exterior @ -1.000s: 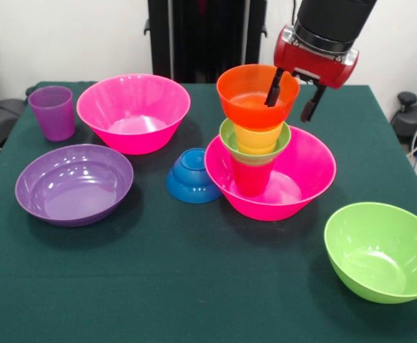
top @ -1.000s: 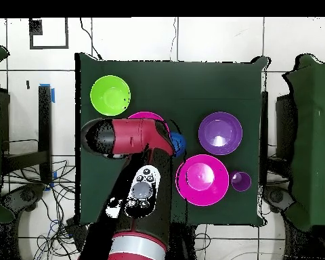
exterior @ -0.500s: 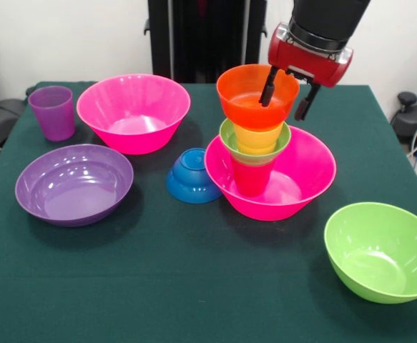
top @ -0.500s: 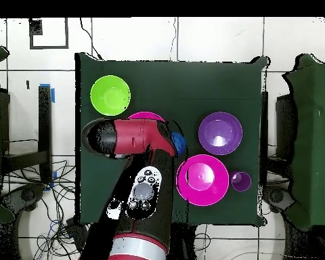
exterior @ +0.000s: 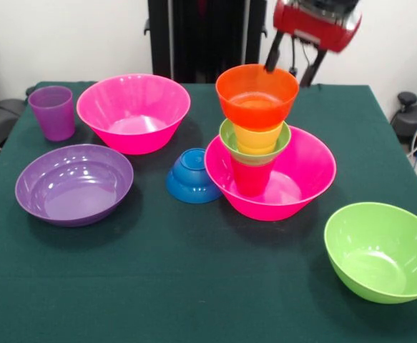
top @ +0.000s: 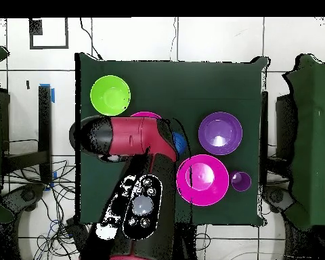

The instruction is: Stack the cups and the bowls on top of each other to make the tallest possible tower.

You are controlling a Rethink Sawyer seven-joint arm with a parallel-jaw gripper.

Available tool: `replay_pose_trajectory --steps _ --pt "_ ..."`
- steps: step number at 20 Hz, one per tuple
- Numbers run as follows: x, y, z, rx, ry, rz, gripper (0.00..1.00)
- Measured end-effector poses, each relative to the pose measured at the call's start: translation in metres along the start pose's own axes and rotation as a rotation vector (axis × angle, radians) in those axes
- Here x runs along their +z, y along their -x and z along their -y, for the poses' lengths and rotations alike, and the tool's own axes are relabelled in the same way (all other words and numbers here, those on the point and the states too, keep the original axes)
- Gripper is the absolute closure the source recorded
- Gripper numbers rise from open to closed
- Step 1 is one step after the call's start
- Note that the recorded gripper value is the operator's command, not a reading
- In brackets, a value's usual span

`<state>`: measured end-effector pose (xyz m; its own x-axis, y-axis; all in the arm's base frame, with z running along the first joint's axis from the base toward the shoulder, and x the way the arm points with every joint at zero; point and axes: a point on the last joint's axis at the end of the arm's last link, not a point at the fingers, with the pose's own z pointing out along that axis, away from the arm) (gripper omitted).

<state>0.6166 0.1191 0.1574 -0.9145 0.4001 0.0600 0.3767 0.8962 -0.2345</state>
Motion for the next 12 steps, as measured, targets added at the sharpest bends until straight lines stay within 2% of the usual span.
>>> replay_pose_trajectory --steps 5,9,12 --pt "-0.036 0.0 0.011 0.018 -0.006 -0.044 0.0" --pt "-0.055 0.009 0.02 0.036 0.007 -0.04 0.0" --pt "-0.061 0.017 0.03 0.055 0.018 -0.032 0.0"
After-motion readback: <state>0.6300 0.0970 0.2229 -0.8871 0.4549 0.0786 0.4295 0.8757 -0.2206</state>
